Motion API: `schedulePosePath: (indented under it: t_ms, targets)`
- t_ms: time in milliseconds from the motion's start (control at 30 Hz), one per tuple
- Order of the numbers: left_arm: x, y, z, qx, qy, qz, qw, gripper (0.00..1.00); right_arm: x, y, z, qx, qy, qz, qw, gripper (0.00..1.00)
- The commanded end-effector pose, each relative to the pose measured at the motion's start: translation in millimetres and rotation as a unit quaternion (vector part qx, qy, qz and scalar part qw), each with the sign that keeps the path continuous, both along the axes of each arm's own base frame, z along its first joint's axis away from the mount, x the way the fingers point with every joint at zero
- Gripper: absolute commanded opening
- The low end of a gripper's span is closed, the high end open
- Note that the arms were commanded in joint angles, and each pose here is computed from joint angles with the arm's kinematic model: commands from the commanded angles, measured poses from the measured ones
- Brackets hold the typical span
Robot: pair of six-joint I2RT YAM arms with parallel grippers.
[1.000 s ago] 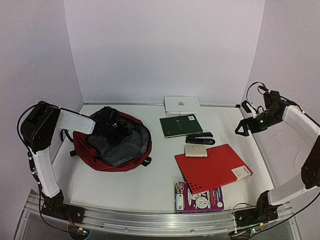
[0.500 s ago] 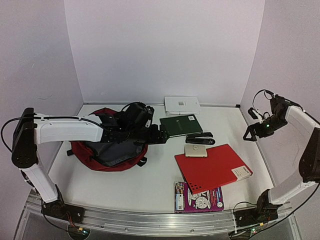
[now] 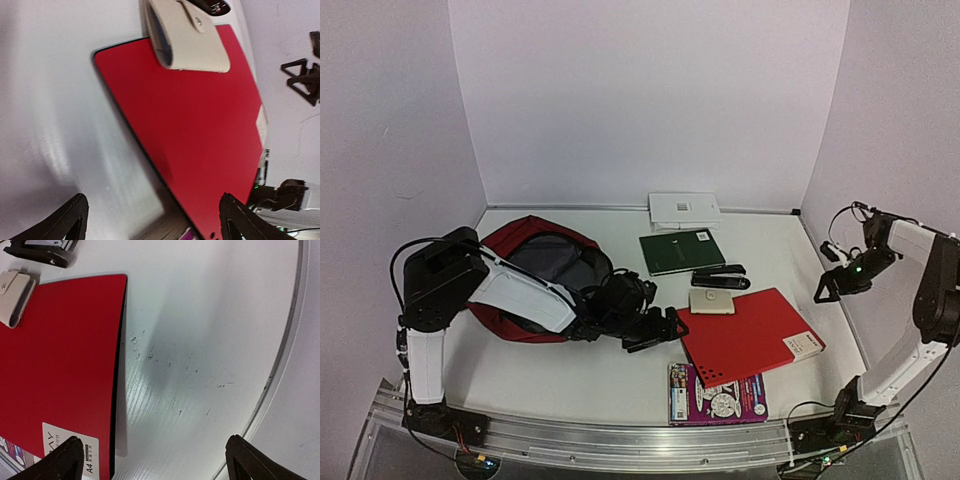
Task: Pack the student bag
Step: Pick up the files from the center of the board.
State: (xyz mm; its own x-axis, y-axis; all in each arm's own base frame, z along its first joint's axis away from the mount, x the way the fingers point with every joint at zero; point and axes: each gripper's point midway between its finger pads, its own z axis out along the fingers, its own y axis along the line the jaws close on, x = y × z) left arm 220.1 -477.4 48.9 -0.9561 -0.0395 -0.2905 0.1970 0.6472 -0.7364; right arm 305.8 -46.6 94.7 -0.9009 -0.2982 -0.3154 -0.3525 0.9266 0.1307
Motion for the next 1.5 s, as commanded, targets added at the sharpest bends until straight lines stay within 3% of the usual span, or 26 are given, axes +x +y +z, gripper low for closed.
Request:
schedulePosePath:
  t_ms: [0,267,433,800,1067,1467]
  targets:
    - [-1.5,-34.1,21.5,-0.131,0.029,-0.012,0.991,0.90,-12.3,5.3,-23.4,0.016,0.038,0.026,0.999,0.97]
    - [-8.7,-53.3,6.8,-0.202,0.083,-0.025,0.976,0.81,-19.2,16.1,-52.8,0.057,0.081,0.030,0.995,0.89]
    - [-8.6,-57.0,10.1,-0.216,0.082,-0.030,0.972,0.74,-29.5,24.9,-69.5,0.081,0.109,0.037,0.990,0.83]
    - [-3.0,-78.6,37.6,-0.237,0.058,-0.060,0.968,0.33,-40.6,64.3,-61.9,0.092,0.104,0.095,0.986,0.77]
    - [1.1,-59.3,60.9,-0.240,0.046,-0.028,0.969,0.01,-34.4,72.2,-21.6,0.099,0.067,0.111,0.987,0.77]
    - [17.3,20.9,102.3,-0.204,-0.014,0.084,0.975,0.00,-18.7,79.9,38.6,0.114,-0.001,0.113,0.987,0.84]
